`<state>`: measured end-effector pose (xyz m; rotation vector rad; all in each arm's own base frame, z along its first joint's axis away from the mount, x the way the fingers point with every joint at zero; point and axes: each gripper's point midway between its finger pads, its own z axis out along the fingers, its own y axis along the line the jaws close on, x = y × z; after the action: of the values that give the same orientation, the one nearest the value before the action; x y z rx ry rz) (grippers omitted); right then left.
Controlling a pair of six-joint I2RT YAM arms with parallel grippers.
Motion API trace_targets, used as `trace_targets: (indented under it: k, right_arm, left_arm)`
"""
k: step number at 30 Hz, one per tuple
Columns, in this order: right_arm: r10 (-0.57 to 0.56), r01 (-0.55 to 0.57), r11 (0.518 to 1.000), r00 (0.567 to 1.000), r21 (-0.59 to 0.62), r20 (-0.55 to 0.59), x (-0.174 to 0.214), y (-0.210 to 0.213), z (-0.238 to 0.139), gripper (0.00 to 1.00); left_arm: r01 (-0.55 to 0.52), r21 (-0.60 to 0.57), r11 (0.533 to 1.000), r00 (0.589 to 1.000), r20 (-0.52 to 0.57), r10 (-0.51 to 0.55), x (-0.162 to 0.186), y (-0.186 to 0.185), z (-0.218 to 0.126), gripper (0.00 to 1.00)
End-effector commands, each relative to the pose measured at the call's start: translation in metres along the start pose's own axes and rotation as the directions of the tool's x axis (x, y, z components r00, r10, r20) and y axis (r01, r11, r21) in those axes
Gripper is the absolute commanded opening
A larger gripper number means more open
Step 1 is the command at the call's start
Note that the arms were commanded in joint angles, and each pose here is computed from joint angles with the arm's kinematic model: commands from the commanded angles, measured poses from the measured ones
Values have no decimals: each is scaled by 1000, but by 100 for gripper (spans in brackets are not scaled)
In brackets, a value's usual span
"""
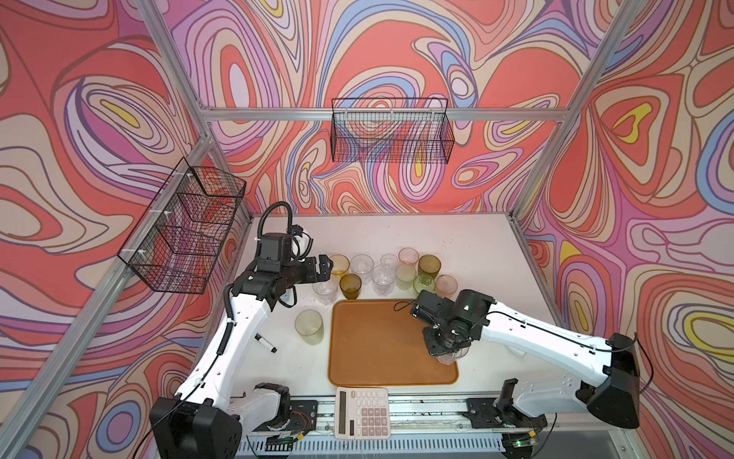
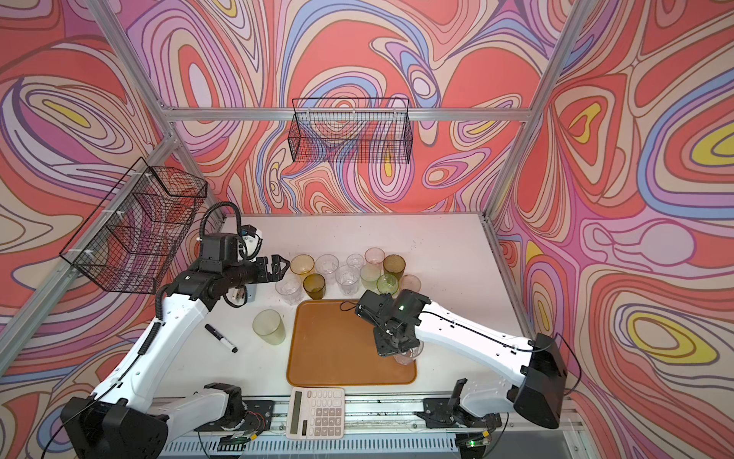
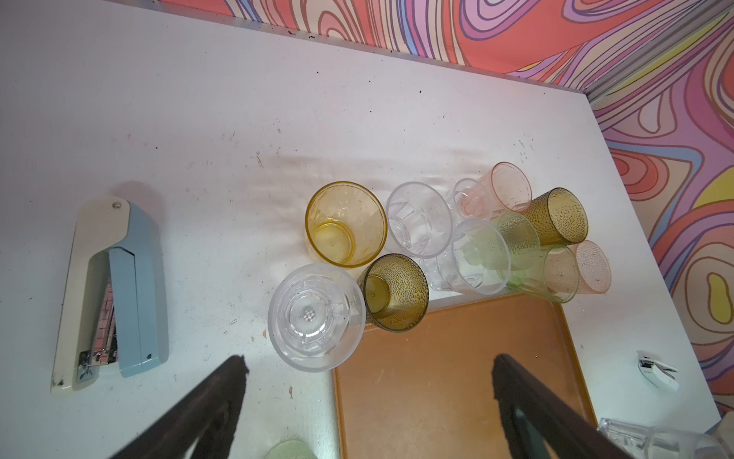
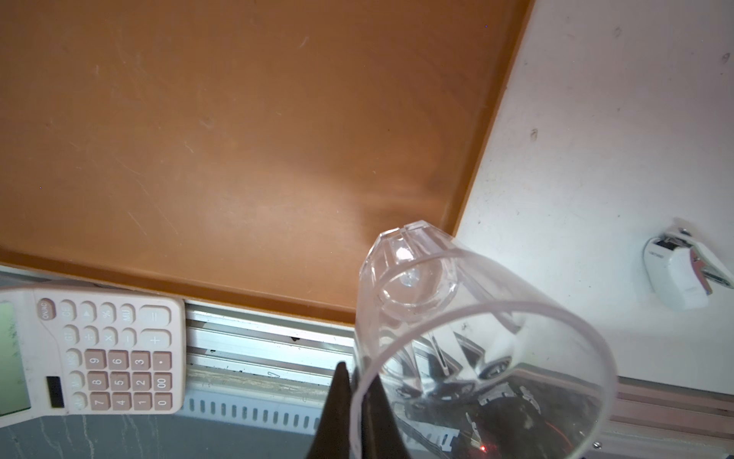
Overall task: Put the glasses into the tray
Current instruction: 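Carry the clear cup with the right gripper to the tray's near corner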
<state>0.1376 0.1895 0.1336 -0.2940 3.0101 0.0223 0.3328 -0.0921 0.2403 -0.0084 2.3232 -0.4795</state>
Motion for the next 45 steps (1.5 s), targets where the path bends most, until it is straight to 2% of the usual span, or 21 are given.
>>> trace_targets:
  k: [1, 14, 33, 45]
  right_arm:
    - [6, -6, 1000, 1000, 23, 10, 3, 4, 8, 0]
    - [14, -14, 1000, 1000, 17, -1, 17, 10, 28, 0]
    - [32, -31, 999, 999, 18, -22, 28, 9, 35, 0]
    - [29, -28, 999, 999, 32, -18, 29, 8, 35, 15]
  left_arm:
    - [5, 9, 1000, 1000, -17, -5, 4, -2, -1, 99]
    - [8, 10, 1000, 1000, -16, -8, 3, -2, -1, 99]
    - [12, 16, 1000, 1000, -20, -12, 3, -3, 1, 99]
    - [13, 15, 1000, 1000, -21, -12, 3, -3, 1, 99]
